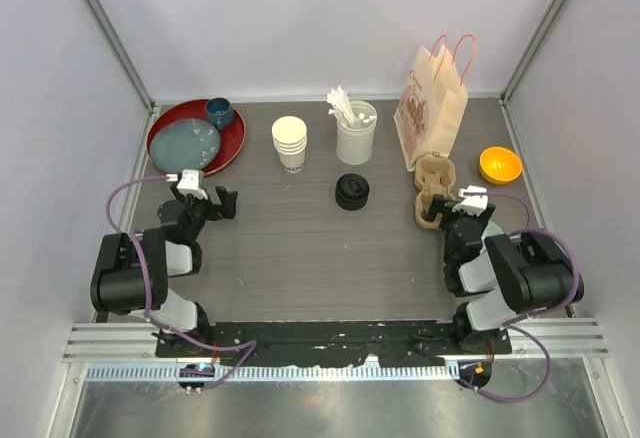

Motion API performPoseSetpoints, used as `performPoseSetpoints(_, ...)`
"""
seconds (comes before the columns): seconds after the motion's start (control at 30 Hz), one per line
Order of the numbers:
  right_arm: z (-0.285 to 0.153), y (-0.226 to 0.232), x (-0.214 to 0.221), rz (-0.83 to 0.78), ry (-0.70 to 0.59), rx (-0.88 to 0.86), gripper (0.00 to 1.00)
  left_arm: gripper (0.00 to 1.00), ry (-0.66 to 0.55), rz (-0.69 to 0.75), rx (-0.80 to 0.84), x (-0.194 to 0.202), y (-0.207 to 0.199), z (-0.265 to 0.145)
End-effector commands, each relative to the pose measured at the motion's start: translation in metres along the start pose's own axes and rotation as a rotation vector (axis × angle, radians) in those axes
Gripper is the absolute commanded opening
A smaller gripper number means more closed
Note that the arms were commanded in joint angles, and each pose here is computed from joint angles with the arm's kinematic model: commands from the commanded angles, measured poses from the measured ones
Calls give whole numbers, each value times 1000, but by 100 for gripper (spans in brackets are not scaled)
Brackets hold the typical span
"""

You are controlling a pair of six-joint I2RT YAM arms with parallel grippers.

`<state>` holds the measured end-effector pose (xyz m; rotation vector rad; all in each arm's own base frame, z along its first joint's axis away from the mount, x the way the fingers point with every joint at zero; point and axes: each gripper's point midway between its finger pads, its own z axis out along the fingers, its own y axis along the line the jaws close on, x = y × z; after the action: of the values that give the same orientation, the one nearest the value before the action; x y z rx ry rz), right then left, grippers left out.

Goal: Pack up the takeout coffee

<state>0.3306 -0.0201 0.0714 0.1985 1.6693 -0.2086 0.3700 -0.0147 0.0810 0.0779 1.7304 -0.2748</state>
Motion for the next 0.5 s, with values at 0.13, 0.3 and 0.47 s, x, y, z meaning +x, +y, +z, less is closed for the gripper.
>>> performPoseSetpoints(0.13, -43, -24, -83, 190, -346, 42, 100, 100, -52, 25, 0, -17, 2, 5)
performPoseSetpoints(0.3, -51, 15, -145, 258, -445, -184, 99, 100, -70, 26, -6, -24, 1, 3)
performPoseSetpoints(0.47, -55, 27, -189, 309, -377, -248, 98, 91, -41, 12, -10, -51, -1, 1)
